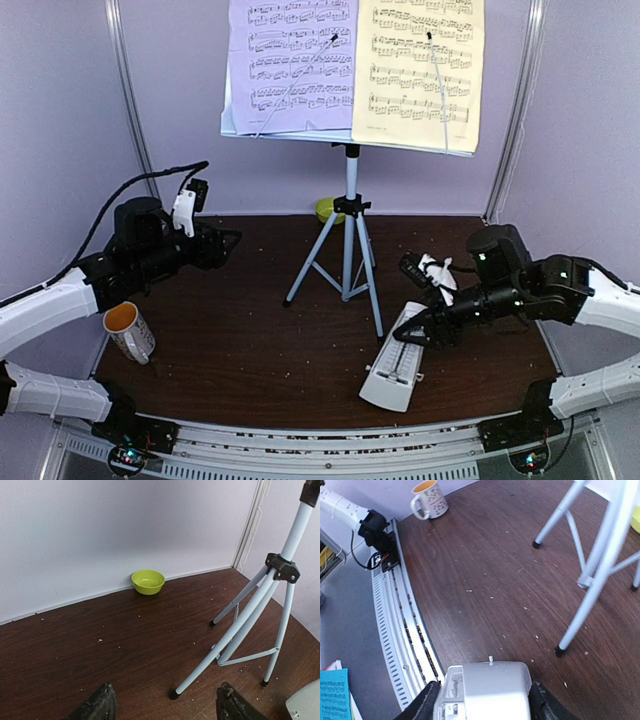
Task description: Set up the instrument practice props
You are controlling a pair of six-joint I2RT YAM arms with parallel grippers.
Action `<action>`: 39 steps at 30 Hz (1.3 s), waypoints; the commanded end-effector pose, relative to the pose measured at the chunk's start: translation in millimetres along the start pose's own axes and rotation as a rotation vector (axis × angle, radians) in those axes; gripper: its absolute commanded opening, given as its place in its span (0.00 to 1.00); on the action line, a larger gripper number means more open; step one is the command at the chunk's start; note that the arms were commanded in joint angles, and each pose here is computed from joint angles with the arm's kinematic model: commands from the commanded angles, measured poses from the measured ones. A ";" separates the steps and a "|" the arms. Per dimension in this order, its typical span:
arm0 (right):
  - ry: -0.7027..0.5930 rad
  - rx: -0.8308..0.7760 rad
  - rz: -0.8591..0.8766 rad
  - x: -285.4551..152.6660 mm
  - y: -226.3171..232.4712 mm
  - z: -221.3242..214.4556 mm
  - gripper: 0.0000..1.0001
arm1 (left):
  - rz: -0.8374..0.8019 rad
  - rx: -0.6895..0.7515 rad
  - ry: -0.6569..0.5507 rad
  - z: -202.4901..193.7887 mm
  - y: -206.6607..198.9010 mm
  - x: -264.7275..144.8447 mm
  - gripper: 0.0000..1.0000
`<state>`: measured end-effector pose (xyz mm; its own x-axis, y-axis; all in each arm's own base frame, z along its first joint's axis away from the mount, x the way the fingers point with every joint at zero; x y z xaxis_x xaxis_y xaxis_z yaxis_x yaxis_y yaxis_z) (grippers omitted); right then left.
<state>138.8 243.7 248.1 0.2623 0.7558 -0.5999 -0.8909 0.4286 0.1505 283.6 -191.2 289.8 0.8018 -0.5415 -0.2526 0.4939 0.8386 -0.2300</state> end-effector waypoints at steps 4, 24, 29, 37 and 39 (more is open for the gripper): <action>-0.185 -0.309 0.162 25.4 39.4 75.9 0.30 | -0.127 -0.004 -0.045 -18.7 -20.4 -5.1 0.68; -0.189 -0.697 0.328 75.1 56.2 50.4 0.22 | -0.586 0.383 0.101 -167.0 -94.5 -16.9 0.62; -0.196 -0.736 0.327 75.9 62.7 48.0 0.19 | -0.647 0.479 0.105 -192.4 -105.3 -13.0 0.77; -0.148 -0.785 0.292 82.8 66.6 39.1 0.18 | -0.693 0.567 0.085 -213.7 -126.3 3.9 0.96; -0.144 -0.798 0.283 83.1 67.4 38.1 0.18 | -0.688 0.590 0.075 -218.5 -128.1 7.4 0.96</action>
<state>113.4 348.0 209.2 -0.0625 0.8009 -0.5955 -0.9411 -0.2459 -0.2320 145.4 -296.9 90.4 0.2237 -0.8768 -0.4256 0.9730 0.2260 0.0457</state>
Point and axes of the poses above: each gripper's point midway between its finger pads, its own x axis out along the fingers, its own y axis along the line the jaws close on, z = x × y, the point moved 4 cm from there along -x, back along the fingers, and after that the axes turned 5 degrees about -x, right-handed, at the moved point
